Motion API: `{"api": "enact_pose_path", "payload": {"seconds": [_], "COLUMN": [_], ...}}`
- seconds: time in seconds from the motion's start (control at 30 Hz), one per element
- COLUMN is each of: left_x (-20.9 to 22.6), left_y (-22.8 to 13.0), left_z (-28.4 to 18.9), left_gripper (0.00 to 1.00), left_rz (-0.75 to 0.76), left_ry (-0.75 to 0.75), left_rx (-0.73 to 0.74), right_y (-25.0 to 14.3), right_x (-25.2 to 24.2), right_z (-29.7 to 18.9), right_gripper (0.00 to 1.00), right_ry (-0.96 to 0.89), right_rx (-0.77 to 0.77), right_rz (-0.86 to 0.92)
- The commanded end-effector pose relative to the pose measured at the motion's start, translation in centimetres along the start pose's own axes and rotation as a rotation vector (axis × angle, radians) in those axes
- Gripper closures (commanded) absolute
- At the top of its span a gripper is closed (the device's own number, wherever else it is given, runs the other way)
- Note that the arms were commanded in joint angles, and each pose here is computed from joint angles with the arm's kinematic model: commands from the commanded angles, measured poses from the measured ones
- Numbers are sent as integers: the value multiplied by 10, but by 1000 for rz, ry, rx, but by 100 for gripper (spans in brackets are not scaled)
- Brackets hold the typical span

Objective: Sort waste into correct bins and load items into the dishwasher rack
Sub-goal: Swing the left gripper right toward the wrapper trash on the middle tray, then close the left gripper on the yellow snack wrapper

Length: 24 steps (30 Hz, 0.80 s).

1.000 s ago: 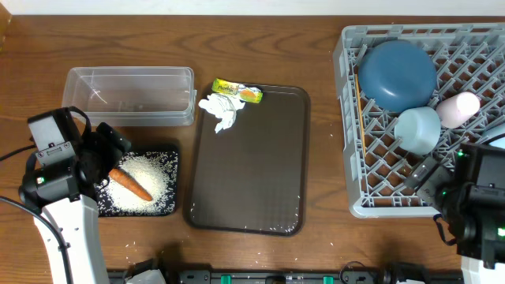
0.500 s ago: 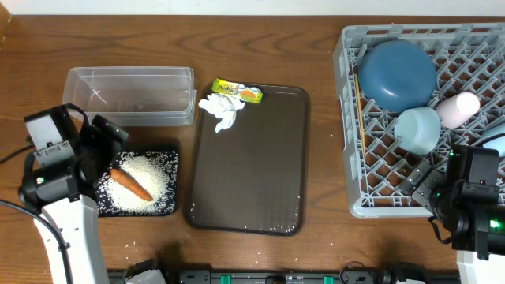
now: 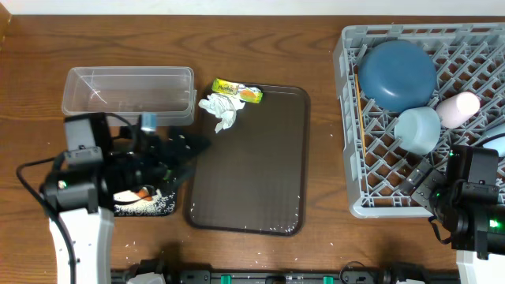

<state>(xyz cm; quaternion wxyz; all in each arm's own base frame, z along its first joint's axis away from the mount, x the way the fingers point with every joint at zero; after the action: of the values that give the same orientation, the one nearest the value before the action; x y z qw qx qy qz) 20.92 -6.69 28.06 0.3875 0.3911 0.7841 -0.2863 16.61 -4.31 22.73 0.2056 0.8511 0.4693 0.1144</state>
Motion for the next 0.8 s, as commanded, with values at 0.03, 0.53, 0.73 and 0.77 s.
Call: {"api": "enact_pose_path", "payload": {"seconds": [0.03, 0.53, 0.73, 0.77], "left_x": [-32, -111, -89, -82], "left_y": [-15, 40, 97, 103], "left_z": [-7, 90, 162, 173], "left_gripper": [7, 2, 2, 2], "left_rz": [127, 468, 517, 500], "left_ry": [85, 657, 796, 807], "left_rx": [-124, -244, -291, -286], "right_y": [-1, -1, -1, -1], "right_x": [0, 0, 0, 0], "right_z": [0, 0, 0, 0], "right_gripper": [1, 1, 1, 1], "right_ry": [-3, -3, -3, -3], "right_rx": [-1, -1, -1, -1], "right_rz": [8, 8, 8, 8]}}
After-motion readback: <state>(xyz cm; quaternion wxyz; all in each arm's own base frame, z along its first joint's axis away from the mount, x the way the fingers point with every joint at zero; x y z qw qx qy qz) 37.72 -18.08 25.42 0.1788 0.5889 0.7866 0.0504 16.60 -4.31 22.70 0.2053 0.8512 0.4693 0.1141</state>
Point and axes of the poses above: each gripper's point midway between its finger pads, its own z axis out along the fingers, its own x axis along the line the jaws close on, y = z × x, the point moved 5 cm from there along -z, back along the fingers, and after that the axes turned 8 degrees about -z, right-handed, at the moved point
